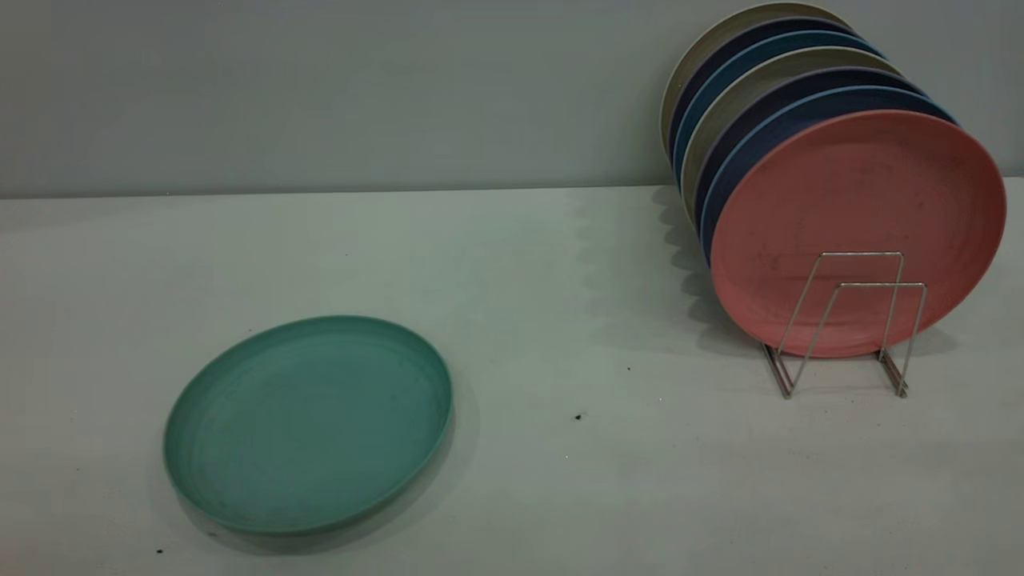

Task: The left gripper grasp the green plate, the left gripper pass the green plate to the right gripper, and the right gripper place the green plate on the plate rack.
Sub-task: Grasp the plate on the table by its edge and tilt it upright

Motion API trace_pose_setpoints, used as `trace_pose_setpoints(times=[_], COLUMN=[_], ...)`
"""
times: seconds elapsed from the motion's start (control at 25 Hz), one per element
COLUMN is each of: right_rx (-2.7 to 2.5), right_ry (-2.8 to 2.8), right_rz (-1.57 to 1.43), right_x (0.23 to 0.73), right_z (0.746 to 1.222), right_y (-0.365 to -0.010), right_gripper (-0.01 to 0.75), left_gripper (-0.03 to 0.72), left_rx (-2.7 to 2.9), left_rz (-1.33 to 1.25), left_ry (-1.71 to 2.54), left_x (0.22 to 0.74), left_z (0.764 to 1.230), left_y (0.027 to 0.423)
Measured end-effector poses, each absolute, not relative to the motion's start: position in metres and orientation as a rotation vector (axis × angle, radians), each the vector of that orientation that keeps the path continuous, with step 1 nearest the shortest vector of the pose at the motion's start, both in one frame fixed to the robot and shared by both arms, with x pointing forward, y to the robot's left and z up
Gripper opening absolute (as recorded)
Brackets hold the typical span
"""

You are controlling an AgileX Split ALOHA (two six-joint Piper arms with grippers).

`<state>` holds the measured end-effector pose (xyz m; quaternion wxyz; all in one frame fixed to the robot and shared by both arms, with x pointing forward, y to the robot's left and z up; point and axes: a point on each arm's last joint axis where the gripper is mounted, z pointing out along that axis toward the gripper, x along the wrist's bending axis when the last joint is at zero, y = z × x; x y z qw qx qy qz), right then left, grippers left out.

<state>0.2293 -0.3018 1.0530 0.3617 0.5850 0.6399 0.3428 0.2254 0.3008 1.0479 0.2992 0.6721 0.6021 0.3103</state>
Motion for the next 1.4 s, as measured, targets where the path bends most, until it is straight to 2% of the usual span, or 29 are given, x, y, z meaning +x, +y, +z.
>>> trace_pose_setpoints(times=[0.24, 0.48, 0.88, 1.16, 1.4], right_rx=[1.486, 1.541, 1.43, 1.379, 1.39], right_ry=[1.658, 1.829, 2.097, 2.369, 2.525], right_rz=[0.903, 0.92, 1.042, 1.112, 1.13], right_x=[0.259, 0.316, 0.432, 0.483, 0.498], right_z=[1.085, 1.089, 1.059, 1.018, 0.979], right_y=[-0.298, -0.285, -0.253, -0.186, -0.141], right_gripper=[0.471, 0.511, 0.511, 0.511, 0.511], left_gripper=[0.579, 0.579, 0.579, 0.579, 0.579], left_rx=[1.809, 1.818, 1.953, 2.037, 2.115], left_rz=[0.706, 0.568, 0.357, 0.194, 0.051], left_ry=[1.665, 1.706, 1.866, 1.997, 2.063], left_x=[0.275, 0.353, 0.469, 0.511, 0.554], left_z=[1.088, 1.108, 1.033, 0.974, 0.928], left_y=[0.297, 0.289, 0.286, 0.289, 0.3])
